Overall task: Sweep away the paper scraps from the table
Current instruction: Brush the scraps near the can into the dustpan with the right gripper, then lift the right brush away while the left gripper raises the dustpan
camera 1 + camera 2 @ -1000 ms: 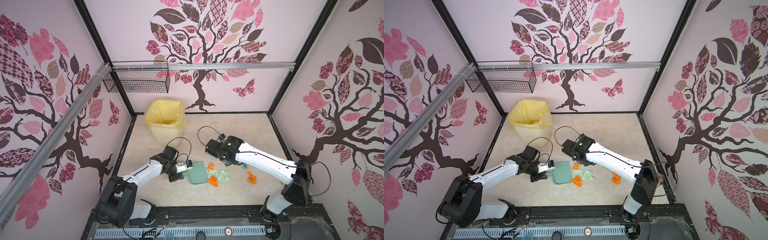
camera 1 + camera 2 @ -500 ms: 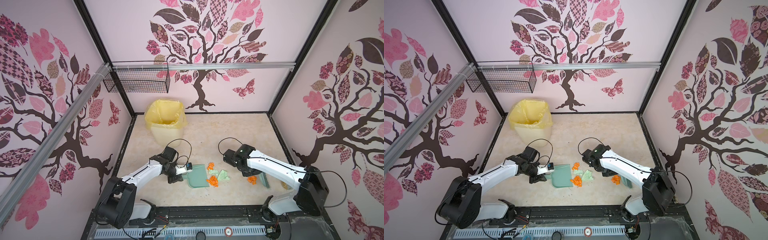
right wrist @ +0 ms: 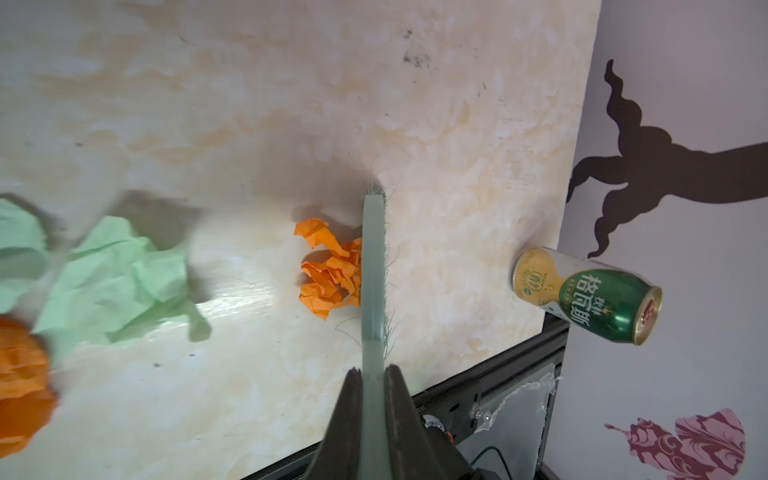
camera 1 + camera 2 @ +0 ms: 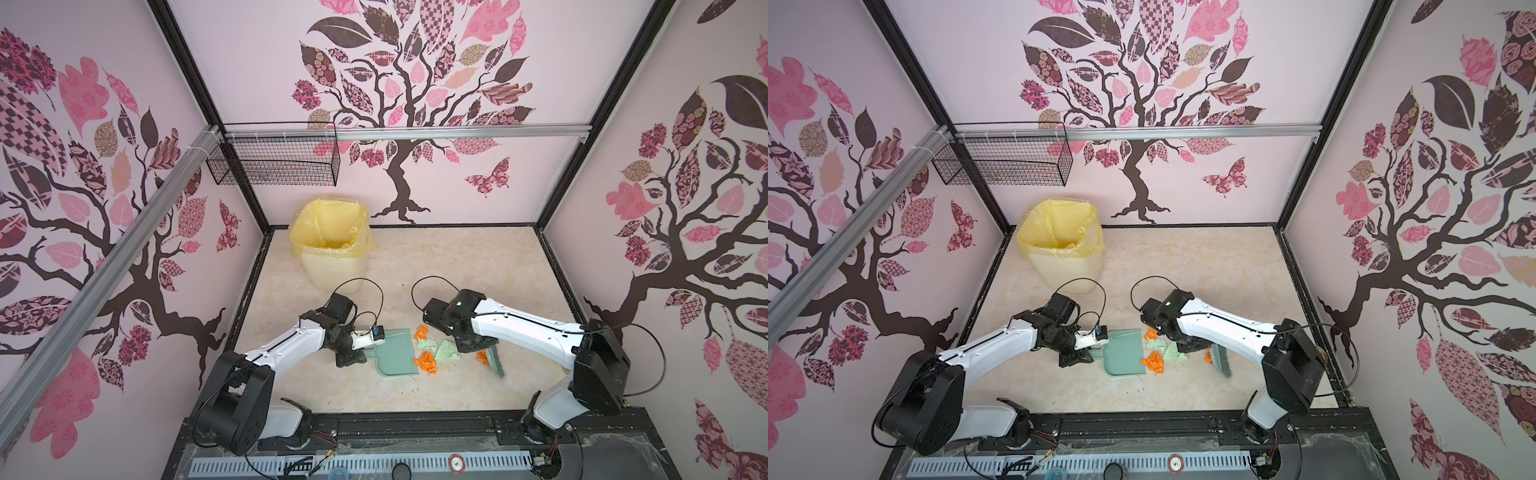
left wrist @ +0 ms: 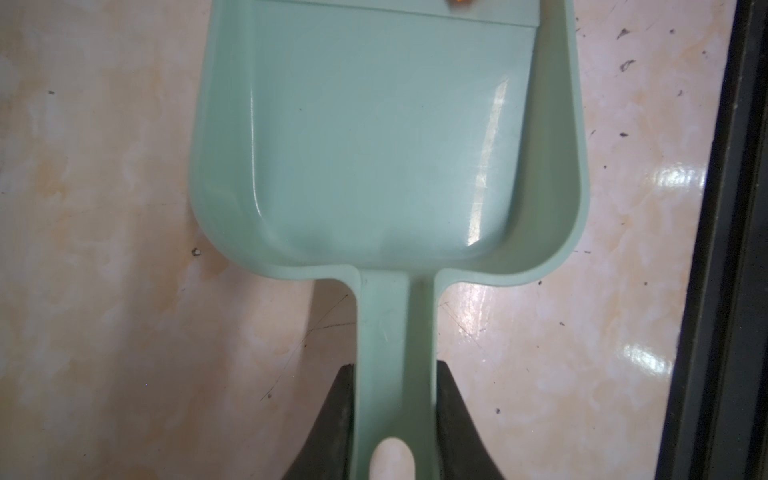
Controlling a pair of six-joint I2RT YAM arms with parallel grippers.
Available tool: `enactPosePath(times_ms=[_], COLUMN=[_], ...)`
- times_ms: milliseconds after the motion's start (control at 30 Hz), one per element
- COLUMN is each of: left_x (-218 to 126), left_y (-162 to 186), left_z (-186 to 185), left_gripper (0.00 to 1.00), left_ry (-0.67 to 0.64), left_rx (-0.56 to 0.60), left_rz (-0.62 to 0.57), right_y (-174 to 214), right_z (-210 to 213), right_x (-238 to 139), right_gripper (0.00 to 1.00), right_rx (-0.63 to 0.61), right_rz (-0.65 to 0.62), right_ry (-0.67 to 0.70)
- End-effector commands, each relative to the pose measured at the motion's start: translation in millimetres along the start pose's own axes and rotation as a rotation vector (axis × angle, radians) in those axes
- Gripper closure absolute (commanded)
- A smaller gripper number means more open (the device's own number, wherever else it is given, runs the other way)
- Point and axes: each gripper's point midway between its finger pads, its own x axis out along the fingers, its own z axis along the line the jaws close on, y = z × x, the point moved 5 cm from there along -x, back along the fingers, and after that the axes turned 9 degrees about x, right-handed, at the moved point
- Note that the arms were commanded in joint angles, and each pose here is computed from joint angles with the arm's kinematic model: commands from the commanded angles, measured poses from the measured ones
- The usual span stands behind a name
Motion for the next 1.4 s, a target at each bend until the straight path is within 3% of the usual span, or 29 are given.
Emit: enactPosePath(times_ms=[0,333,833,1167,1367], left_x=[1.3,1.5,3.7,4.5,-5.4], left_y=[1.7,1.0,-4.0,-5.5,-16.9], left_z=[-2.2,0.0,3.2,4.9,8.4], left_gripper=[1.00,1.00,1.00,1.00,1.00], left_ry=[0.022,0.020,0.017,0.015,-0.003], left_rx=[-0.014,-0.024,-0.032,-0.045,-0.055], left_rz=[0.025,0.027,0.018,0.006,-0.045], right_y=[-4.9,-13.6,-21.2,-32.8,-38.9], right_z=[29.7,79.5,108.6,73.9,34.6], right_x=[-9.4,-38.9,-81.3,-122.9,-129.8], right_gripper=[1.00,1.00,1.00,1.00,1.00], right_rx=[0.010,-0.052,-0.068,-0.008,0.013], right_rz=[-0.001,-0.045,-0.084,-0.163,-0.232], right_ry=[-0.075,-0.159,-0.345,-0.439,-0.327])
